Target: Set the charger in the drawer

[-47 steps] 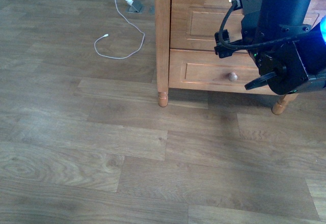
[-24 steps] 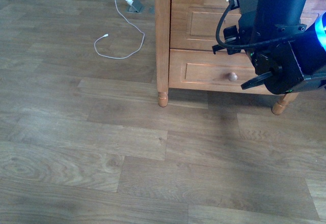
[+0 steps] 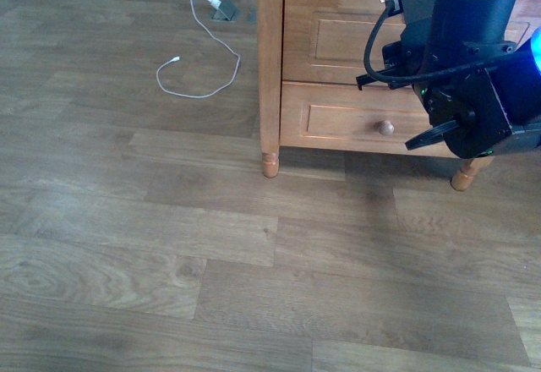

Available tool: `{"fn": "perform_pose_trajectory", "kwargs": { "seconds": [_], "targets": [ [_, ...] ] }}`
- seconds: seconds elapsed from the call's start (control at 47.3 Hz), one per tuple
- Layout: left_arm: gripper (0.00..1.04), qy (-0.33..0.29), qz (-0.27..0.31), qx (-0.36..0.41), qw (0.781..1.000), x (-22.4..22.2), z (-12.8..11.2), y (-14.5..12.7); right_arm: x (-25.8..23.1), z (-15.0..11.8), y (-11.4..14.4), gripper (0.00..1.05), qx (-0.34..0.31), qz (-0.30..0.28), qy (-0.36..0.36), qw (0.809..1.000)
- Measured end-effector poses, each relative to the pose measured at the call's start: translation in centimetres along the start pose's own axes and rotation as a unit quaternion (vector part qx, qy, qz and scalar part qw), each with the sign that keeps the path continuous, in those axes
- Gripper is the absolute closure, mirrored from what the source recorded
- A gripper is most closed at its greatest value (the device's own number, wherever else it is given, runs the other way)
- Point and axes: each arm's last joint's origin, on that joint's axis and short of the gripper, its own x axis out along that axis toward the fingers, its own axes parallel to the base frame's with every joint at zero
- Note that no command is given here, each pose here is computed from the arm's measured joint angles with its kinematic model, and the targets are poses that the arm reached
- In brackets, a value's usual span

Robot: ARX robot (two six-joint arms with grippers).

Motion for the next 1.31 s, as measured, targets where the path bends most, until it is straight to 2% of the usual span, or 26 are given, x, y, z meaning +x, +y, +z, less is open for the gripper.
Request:
{"fn": "perform_pose_trajectory", "kwargs": {
  "seconds": [0.296,0.634,0.718,0.739,0.972,1.141,1.246,1.268,1.31],
  "targets": [
    [0.06,0.000,0.000,0.000,1.000,0.0,0.0,0.0,-5.6,-0.6,-1.7,0.81,0.035,0.036,0.023,0.999],
    [0.06,0.000,0.000,0.000,1.000,0.0,0.0,0.0,-19.2,-1.5,-5.0,0.84,0.080,0.135,0.091,0.983],
    [0.06,0.000,0.000,0.000,1.000,0.0,0.0,0.0,-21.1,-0.2,-6.2,1.02,0.090,0.120,0.071,0.986],
    [0.06,0.000,0.000,0.000,1.000,0.0,0.0,0.0,-21.3,-0.1,-6.3,1.03,0.090,0.119,0.068,0.986],
    [0.06,0.000,0.000,0.000,1.000,0.0,0.0,0.0,-24.3,0.4,-7.3,0.67,0.099,0.142,0.081,0.982],
    [0.06,0.000,0.000,0.000,1.000,0.0,0.0,0.0,-27.0,4.4,-11.9,0.28,0.124,0.104,0.023,0.986],
    [0.06,0.000,0.000,0.000,1.000,0.0,0.0,0.0,-28.8,5.9,-14.1,0.09,0.140,0.090,0.000,0.986],
    [0.06,0.000,0.000,0.000,1.000,0.0,0.0,0.0,-29.4,6.3,-14.6,0.06,0.144,0.087,-0.006,0.986],
    [0.06,0.000,0.000,0.000,1.000,0.0,0.0,0.0,-30.3,6.8,-15.4,0.09,0.149,0.083,-0.016,0.985]
  ]
}}
